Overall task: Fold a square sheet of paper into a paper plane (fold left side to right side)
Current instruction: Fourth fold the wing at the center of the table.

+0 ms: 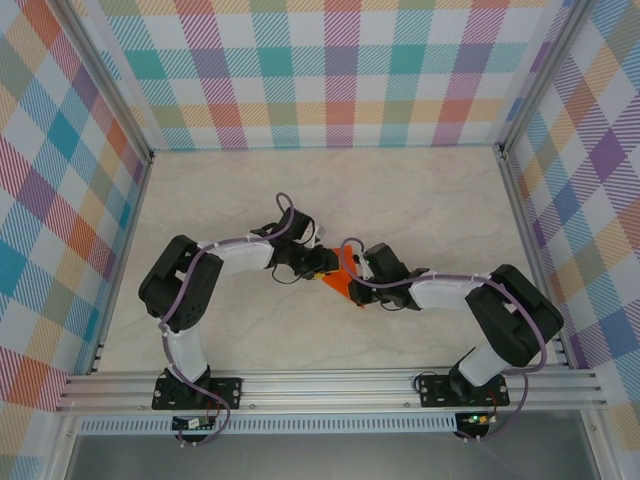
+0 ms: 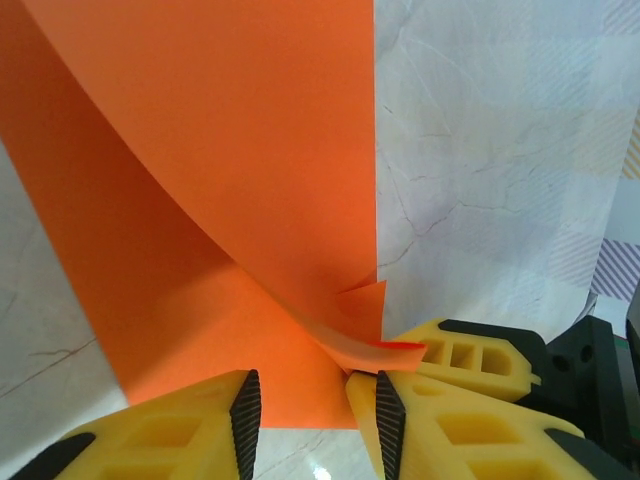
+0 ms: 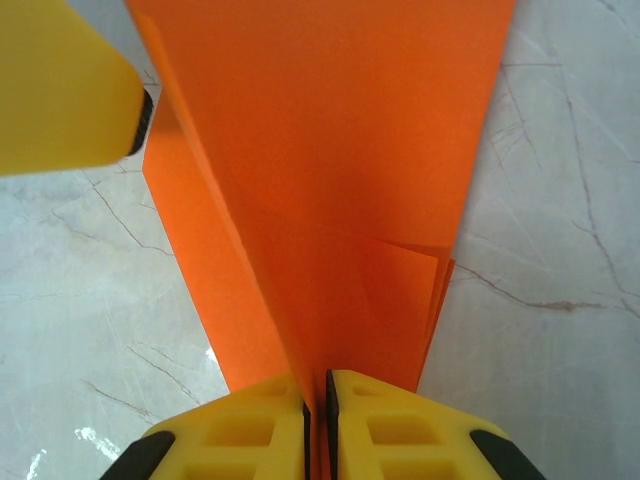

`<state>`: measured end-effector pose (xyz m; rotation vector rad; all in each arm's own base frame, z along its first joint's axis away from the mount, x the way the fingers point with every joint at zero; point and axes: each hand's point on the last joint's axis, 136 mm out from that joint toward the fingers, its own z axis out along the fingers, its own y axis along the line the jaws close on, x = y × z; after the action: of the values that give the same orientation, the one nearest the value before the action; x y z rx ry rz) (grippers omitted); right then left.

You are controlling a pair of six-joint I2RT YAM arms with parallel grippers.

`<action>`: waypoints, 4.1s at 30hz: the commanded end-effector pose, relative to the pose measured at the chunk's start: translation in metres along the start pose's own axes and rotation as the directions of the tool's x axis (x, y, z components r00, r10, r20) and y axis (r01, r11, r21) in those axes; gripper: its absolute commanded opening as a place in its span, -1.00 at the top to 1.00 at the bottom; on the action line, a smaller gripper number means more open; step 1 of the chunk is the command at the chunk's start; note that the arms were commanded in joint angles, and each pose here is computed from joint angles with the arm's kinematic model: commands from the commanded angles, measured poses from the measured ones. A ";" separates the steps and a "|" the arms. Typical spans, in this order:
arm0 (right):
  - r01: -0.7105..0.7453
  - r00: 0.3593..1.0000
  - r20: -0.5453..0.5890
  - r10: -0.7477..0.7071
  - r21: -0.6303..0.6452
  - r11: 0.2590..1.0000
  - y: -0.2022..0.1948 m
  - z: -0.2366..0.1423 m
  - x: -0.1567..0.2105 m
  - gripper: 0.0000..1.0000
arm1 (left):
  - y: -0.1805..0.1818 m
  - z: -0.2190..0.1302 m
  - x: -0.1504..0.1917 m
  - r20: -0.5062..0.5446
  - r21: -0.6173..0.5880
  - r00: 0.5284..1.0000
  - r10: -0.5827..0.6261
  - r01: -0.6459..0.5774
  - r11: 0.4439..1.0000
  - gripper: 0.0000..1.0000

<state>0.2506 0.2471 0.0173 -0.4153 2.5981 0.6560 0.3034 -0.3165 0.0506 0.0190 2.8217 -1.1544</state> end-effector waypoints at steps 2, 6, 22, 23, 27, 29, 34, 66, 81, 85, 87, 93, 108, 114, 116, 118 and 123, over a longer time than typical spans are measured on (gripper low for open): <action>-0.052 0.997 -0.050 0.051 -0.032 0.998 -0.001 0.003 0.009 0.74 | -0.012 0.008 -0.003 -0.014 0.031 1.000 0.020 -0.020 0.999 0.26; -0.066 0.996 -0.058 0.063 -0.051 0.997 0.001 0.003 0.008 0.74 | -0.014 0.012 -0.006 -0.015 0.035 1.000 0.022 -0.021 0.999 0.17; -0.143 0.986 -0.102 0.134 -0.087 0.986 -0.004 0.009 0.009 0.74 | -0.007 0.027 -0.005 -0.032 0.020 0.999 0.005 -0.005 1.000 0.11; -0.147 0.985 -0.106 0.137 -0.090 0.985 -0.004 0.009 0.010 0.74 | -0.004 0.028 -0.004 -0.036 0.010 0.999 0.005 -0.005 1.000 0.11; -0.157 0.983 -0.109 0.146 -0.099 0.983 -0.004 0.010 0.010 0.74 | 0.003 0.031 -0.002 -0.040 -0.017 0.999 -0.003 0.002 1.000 0.10; -0.159 0.983 -0.111 0.147 -0.101 0.982 -0.004 0.009 0.011 0.74 | 0.007 0.032 -0.001 -0.041 -0.029 0.999 -0.006 0.005 1.000 0.10; -0.158 0.984 -0.100 0.147 -0.106 0.982 -0.004 0.007 0.008 0.67 | 0.012 0.034 0.000 -0.044 -0.042 0.999 -0.013 0.011 0.999 0.10; -0.260 0.965 -0.048 0.259 -0.346 0.902 0.003 -0.016 -0.054 0.41 | 0.016 0.034 0.001 -0.045 -0.062 0.999 -0.013 0.010 0.998 0.10; -0.252 0.966 -0.044 0.253 -0.350 0.902 0.003 -0.012 -0.058 0.45 | 0.015 0.033 0.001 -0.046 -0.061 0.999 -0.010 0.007 0.998 0.10; -0.246 0.968 -0.049 0.245 -0.365 0.898 0.007 -0.016 -0.058 0.43 | 0.015 0.033 0.000 -0.046 -0.061 0.999 -0.010 0.007 0.998 0.11; -0.254 0.966 -0.062 0.249 -0.370 0.894 0.007 -0.013 -0.056 0.44 | 0.015 0.034 0.000 -0.046 -0.062 0.999 -0.008 0.005 0.998 0.11; -0.267 0.963 -0.082 0.256 -0.378 0.887 0.007 -0.006 -0.054 0.48 | 0.015 0.033 0.000 -0.046 -0.062 0.999 -0.009 0.007 0.998 0.11; -0.275 0.961 -0.086 0.262 -0.354 0.894 0.003 -0.004 -0.050 0.91 | 0.013 0.031 0.000 -0.044 -0.060 0.999 -0.005 0.002 0.998 0.11; -0.282 0.959 -0.082 0.270 -0.299 0.911 -0.006 -0.003 -0.047 1.00 | 0.013 0.031 0.001 -0.044 -0.061 0.999 -0.003 0.000 0.998 0.11; -0.287 0.958 -0.080 0.276 -0.279 0.916 -0.009 -0.002 -0.046 1.00 | 0.012 0.030 0.000 -0.042 -0.059 0.999 -0.002 0.000 0.998 0.11; -0.289 0.957 -0.077 0.279 -0.264 0.920 -0.012 -0.002 -0.046 1.00 | 0.012 0.030 0.000 -0.042 -0.059 0.999 0.000 -0.002 0.998 0.11; -0.297 0.955 -0.076 0.287 -0.239 0.924 -0.017 -0.001 -0.043 1.00 | 0.012 0.029 0.001 -0.042 -0.061 0.999 0.000 -0.003 0.998 0.11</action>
<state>0.2917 0.2429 0.0274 -0.1054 2.6531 1.1308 0.3116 -0.3304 0.0318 0.0218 2.8523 -1.1513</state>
